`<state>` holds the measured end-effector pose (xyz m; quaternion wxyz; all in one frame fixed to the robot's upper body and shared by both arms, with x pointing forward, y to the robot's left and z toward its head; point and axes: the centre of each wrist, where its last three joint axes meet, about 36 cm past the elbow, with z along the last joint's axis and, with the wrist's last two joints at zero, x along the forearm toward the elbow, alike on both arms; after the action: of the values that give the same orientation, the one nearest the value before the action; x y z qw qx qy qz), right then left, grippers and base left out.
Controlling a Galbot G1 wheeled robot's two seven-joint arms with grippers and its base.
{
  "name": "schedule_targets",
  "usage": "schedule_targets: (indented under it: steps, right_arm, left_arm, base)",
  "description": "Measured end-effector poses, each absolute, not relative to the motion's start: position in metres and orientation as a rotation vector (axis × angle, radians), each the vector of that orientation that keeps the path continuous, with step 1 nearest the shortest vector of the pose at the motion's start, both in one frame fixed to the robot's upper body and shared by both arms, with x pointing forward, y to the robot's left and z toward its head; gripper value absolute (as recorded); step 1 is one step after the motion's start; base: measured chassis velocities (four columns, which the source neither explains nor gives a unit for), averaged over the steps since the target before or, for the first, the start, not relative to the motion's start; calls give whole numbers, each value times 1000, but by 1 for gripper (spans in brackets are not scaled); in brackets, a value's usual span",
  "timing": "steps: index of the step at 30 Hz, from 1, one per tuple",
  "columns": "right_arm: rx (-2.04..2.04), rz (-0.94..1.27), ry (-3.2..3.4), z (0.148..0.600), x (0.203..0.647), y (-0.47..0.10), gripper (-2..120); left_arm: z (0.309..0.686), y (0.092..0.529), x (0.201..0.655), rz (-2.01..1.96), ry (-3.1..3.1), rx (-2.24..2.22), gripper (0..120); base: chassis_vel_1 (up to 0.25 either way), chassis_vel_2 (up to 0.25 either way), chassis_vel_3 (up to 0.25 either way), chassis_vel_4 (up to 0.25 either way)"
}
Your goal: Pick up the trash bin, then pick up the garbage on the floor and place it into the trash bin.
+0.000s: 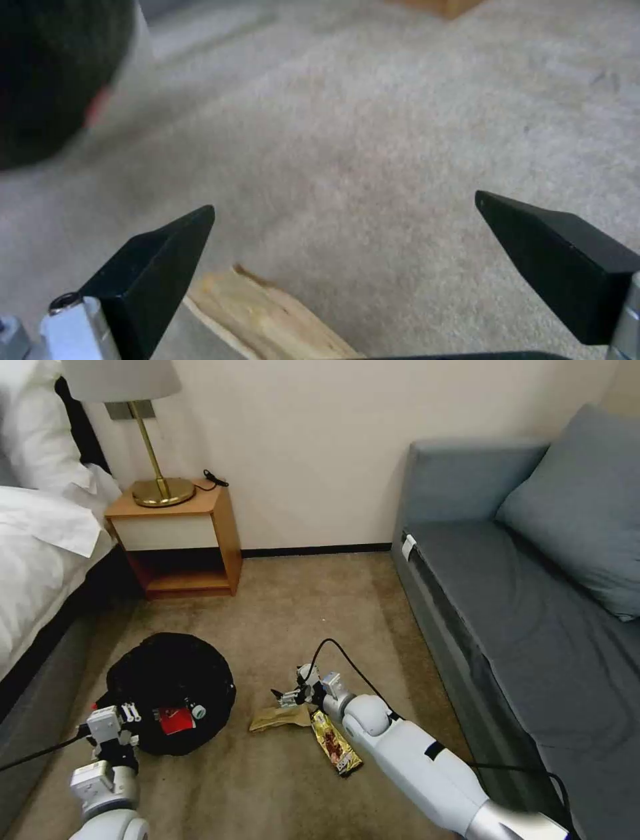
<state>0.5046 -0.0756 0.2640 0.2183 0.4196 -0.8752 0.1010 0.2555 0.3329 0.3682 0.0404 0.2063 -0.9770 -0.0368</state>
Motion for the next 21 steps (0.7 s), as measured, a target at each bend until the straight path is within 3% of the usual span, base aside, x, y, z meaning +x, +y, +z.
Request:
schedule_targets:
  steps: [11, 21]
  right_arm:
    - [1232, 638, -2250, 234, 541, -59, 100]
    - [1257, 746, -2166, 213, 544, -51, 100]
  left_arm:
    - [375, 344, 252, -137, -2986, 656, 7]
    - [383, 346, 251, -145, -2984, 658, 7]
  base:
    - [0, 0, 0, 0]
    - [0, 0, 0, 0]
